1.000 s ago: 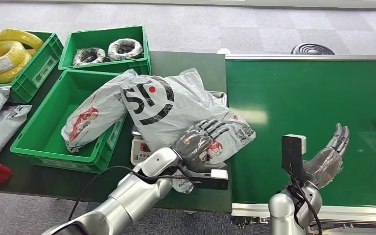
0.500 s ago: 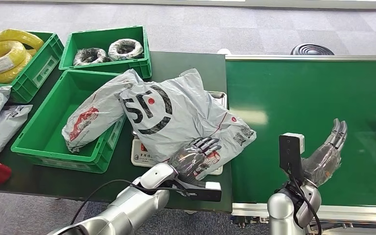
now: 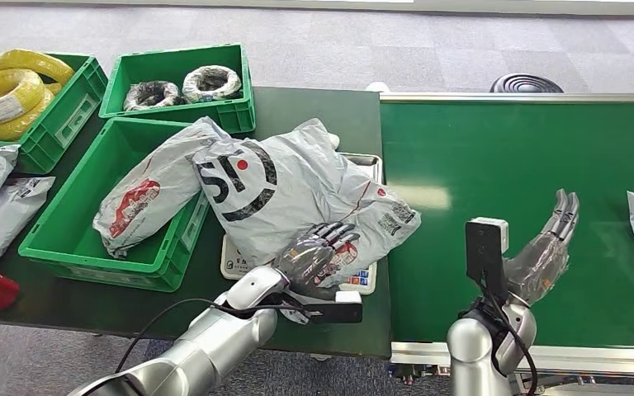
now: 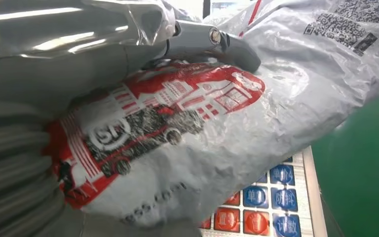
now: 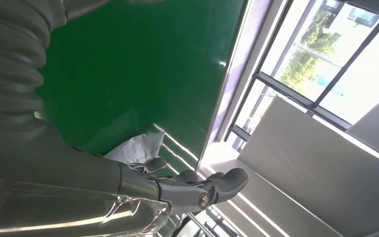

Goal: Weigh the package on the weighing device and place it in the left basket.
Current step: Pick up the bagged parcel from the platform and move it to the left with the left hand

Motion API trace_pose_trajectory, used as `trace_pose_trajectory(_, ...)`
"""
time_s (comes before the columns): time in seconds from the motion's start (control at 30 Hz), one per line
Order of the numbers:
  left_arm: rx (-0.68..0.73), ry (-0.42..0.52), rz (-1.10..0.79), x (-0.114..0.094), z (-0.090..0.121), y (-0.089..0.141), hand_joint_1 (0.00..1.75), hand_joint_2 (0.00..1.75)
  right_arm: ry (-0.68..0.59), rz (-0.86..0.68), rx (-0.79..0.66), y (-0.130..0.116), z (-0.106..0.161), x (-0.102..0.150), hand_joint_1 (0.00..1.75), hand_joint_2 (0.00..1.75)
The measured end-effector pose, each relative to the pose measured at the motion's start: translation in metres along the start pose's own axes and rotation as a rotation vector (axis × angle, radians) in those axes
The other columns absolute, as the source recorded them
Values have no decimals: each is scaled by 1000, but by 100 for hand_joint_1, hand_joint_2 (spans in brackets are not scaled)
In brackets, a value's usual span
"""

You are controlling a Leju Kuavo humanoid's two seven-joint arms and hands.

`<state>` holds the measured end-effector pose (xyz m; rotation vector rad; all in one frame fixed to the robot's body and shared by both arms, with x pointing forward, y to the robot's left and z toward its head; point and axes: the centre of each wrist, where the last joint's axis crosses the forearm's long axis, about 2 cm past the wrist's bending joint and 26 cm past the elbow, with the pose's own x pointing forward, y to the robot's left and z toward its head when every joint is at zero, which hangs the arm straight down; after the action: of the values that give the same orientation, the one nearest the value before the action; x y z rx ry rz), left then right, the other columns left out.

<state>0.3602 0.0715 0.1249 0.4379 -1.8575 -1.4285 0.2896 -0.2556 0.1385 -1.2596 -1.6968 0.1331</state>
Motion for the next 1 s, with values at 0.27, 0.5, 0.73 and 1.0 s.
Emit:
trace_pose_trajectory(0.27,28,-6,13,-3,-4,8,135,175,-7,-6,-1,3,-5,2,0,175)
trace_pose_trajectory(0.5,65,-12,52,-6,-7,15,154,175,-8,-6,6,5,-5,2,0,175)
trace_pose_trajectory(0.73,157,4,201,-14,-9,28,159,175,-10,-10,12,7,-5,3,0,175)
trace_pose_trajectory(1.0,380,79,430,-51,-18,92,168,175,-28,-26,16,11,-1,3,0,175)
